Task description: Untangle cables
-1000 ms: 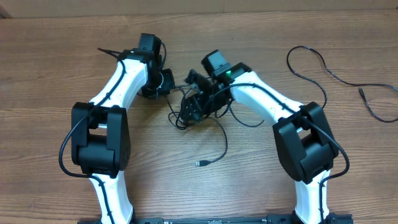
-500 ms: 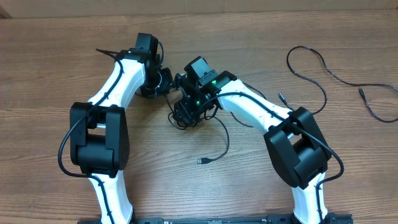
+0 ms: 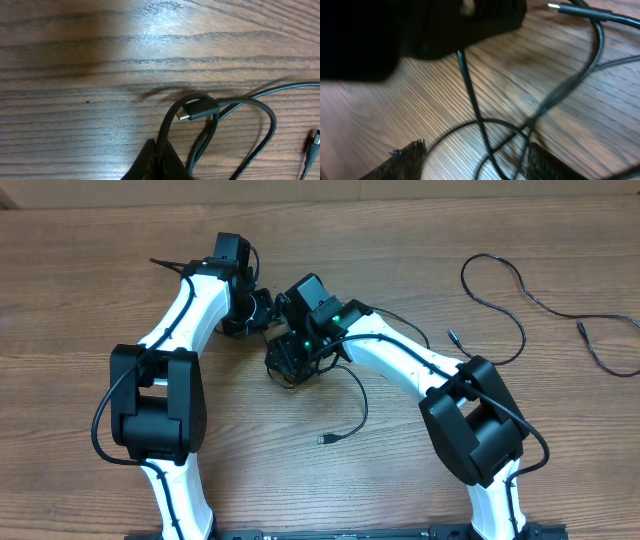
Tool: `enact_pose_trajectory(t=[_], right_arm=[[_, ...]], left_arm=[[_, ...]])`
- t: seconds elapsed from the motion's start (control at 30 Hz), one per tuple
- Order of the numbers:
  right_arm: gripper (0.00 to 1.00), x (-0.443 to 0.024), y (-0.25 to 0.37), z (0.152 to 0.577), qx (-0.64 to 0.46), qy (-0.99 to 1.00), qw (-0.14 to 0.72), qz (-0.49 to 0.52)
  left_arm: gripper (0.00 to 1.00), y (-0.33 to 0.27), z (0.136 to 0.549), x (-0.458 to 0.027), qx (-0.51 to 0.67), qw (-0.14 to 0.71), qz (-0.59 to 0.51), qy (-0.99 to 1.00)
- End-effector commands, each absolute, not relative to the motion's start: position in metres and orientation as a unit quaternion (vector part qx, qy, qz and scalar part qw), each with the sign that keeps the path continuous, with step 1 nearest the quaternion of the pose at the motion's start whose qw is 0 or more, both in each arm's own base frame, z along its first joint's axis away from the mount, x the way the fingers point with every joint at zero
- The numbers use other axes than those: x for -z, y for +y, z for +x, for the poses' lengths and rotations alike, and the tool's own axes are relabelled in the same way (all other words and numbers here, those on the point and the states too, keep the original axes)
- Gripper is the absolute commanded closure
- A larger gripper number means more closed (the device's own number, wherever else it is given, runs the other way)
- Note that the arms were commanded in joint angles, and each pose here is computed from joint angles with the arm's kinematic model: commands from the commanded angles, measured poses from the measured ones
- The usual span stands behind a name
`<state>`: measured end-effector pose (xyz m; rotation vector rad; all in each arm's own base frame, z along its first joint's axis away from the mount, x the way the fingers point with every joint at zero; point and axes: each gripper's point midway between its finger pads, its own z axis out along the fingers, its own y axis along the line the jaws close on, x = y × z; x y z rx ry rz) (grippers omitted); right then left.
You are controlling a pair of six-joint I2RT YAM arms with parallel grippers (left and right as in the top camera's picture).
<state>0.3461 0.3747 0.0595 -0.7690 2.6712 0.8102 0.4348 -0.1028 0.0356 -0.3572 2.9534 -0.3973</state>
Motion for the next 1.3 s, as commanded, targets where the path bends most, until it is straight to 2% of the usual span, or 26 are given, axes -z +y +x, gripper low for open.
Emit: enact_pose_trajectory(t=[0.0, 0.4, 0.53, 0.57, 0.7, 0.8, 1.07, 1.27], right_arm=[[0.35, -0.085, 0.423, 0.296, -0.337, 0.883, 0.102, -0.311], [0.36, -0.047, 0.411, 0.276, -0.267, 0.905, 0.093, -0.318], [0.38, -0.037, 0.399, 0.282, -0.232, 0.916, 0.103, -0.311], [0.4, -0.037, 0.399, 0.282, -0.231, 0.916, 0.104, -0.31], [0.77, -0.036, 0.396, 0.277, -0.231, 0.918, 0.091, -0.31], [0.96, -0.058, 0.39, 0.283, -0.235, 0.918, 0.099, -0.303], [0.96, -0.133, 0.39, 0.299, -0.277, 0.897, 0.172, -0.298], [0.96, -0.172, 0.393, 0.285, -0.349, 0.857, 0.169, -0.339]], left_arm=[[0.95, -0.136, 0.428, -0.036, 0.168, 0.056, -0.092, 0.98], [0.96, -0.136, 0.428, -0.036, 0.168, 0.057, -0.092, 0.98], [0.95, -0.136, 0.428, -0.036, 0.168, 0.057, -0.092, 0.98], [0.95, -0.136, 0.428, -0.036, 0.168, 0.056, -0.092, 0.98], [0.96, -0.13, 0.43, -0.035, 0.157, 0.061, -0.096, 0.981], [0.96, -0.116, 0.433, -0.034, 0.152, 0.063, -0.11, 0.98], [0.96, -0.105, 0.435, -0.035, 0.161, 0.059, -0.126, 0.977], [0.96, -0.105, 0.435, -0.035, 0.162, 0.059, -0.126, 0.977]])
